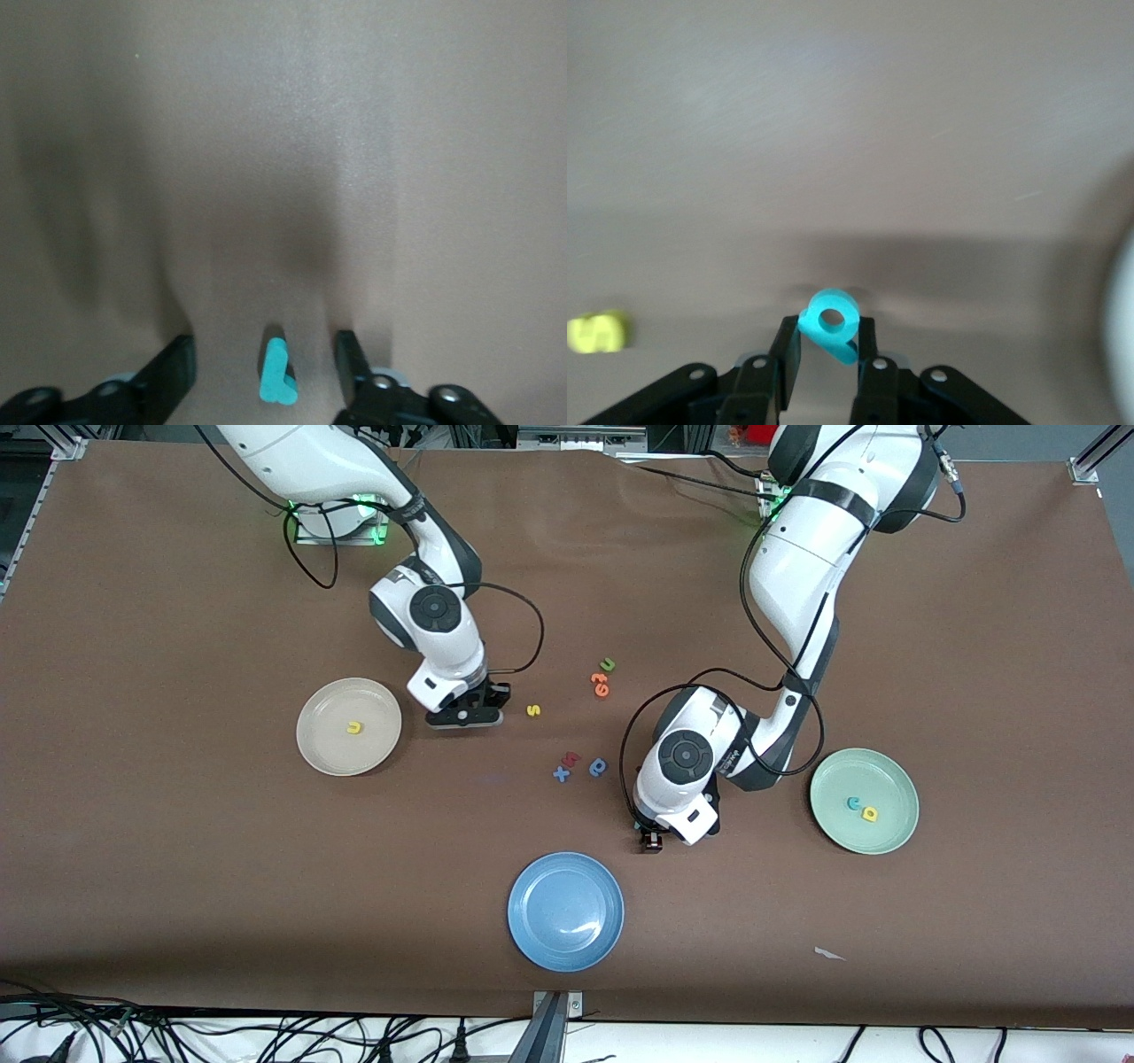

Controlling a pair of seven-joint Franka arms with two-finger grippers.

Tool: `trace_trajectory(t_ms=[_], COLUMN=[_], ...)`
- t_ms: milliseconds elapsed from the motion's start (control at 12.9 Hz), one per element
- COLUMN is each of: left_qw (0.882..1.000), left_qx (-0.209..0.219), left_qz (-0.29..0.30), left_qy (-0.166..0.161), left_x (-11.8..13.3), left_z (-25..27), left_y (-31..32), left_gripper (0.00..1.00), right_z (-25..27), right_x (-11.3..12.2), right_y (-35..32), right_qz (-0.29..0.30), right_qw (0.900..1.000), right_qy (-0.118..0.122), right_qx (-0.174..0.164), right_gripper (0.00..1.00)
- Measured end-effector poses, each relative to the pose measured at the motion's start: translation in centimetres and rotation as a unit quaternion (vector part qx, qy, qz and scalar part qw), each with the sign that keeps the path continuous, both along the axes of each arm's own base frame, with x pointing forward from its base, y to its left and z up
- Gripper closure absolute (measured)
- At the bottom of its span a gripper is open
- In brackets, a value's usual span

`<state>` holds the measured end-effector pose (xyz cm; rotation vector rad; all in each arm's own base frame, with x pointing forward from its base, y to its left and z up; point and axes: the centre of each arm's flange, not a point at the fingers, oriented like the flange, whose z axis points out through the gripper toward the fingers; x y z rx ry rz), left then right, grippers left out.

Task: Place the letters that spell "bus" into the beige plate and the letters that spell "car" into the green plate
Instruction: 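Place the cyan a on the white plate while the left gripper carries its letter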

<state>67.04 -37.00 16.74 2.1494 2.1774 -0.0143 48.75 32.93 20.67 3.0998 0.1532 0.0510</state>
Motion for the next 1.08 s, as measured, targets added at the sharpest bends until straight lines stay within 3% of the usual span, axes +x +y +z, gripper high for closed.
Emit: trace_trajectory(t_ms=[232,387,773,928,1006,1083], left_qw=[1.0,1.0,1.0,0.998,0.993,0.984], left_qx=[-0.002,-0.003,-0.001,0.007,0.019,0.031], left_qz=[0.001,0.001,-0.019,-0.067,-0.112,-0.171], left_qy=[-0.005,-0.007,-0.007,0.0,0.02,0.048], left_x=[0.3,0.4,0.4,0.3,0.2,0.0], left_z=[0.5,0.8,0.7,0.7,0.8,0.9], left_y=[0.0,0.0,0.0,0.2,0.7,1.5], left_gripper=[0.67,0.87,0.89,0.89,0.89,0.89], right_z=[5.0,6.0,4.1,4.1,4.1,4.2], right_x=[3.4,3.8,2.6,2.5,2.5,2.4], right_y=[-7.5,-12.2,-16.2,-15.9,-15.8,-15.7], right_qz=[0.042,0.071,0.073,0.063,0.061,0.06], right_qw=[0.999,0.997,0.995,0.996,0.997,0.997], right_qy=[0.001,0.009,0.039,0.043,0.043,0.043], right_qx=[-0.032,-0.044,-0.046,-0.035,-0.034,-0.032], right_gripper=[0.7,0.7,0.65,0.48,0.37,0.33])
